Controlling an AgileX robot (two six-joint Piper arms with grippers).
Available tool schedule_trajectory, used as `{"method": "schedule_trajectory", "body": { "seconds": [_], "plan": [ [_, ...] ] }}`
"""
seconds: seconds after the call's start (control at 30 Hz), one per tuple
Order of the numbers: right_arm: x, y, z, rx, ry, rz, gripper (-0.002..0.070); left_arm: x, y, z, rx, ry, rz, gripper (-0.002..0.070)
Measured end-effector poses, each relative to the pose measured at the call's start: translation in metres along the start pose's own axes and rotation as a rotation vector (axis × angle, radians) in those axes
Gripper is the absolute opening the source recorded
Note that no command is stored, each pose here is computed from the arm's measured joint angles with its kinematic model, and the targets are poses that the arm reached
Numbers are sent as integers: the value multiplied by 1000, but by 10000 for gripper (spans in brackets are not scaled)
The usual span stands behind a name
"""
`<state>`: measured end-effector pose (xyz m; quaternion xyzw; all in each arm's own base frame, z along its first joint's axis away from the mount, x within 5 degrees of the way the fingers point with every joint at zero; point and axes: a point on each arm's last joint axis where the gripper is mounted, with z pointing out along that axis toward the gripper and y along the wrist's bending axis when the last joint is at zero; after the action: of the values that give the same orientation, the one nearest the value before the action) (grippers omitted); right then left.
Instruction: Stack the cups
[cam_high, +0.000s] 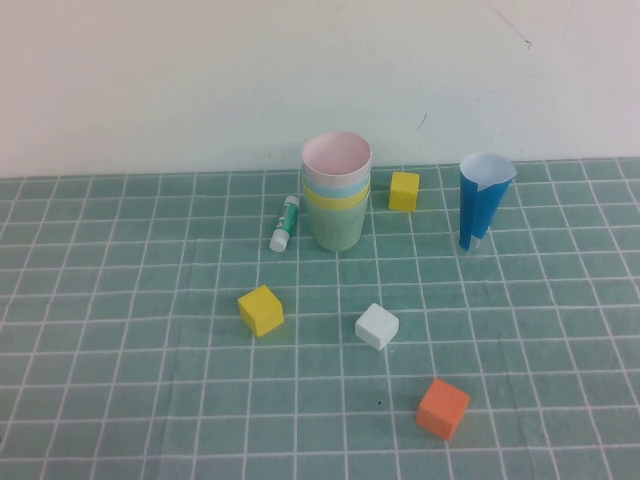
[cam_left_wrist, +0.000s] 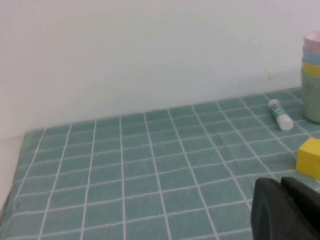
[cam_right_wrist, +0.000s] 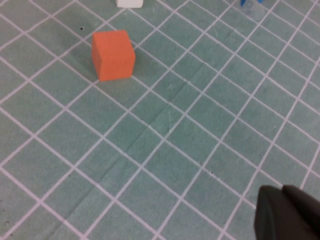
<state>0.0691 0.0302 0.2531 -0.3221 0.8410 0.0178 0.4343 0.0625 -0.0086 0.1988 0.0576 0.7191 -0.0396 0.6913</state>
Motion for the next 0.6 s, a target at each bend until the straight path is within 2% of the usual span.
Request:
{"method": "schedule_trajectory", "body": {
  "seconds": [0.1, 0.23, 0.6],
  "plan": [
    [0, 0, 0, 0, 0, 0, -1, 8, 2, -6, -43, 57, -26, -2],
    [0, 0, 0, -1, 0, 2, -1, 23, 2, -9, -62, 222, -111, -2],
    [0, 0, 0, -1, 0, 2, -1, 23, 1, -9, -42, 224, -80, -2]
  ]
}}
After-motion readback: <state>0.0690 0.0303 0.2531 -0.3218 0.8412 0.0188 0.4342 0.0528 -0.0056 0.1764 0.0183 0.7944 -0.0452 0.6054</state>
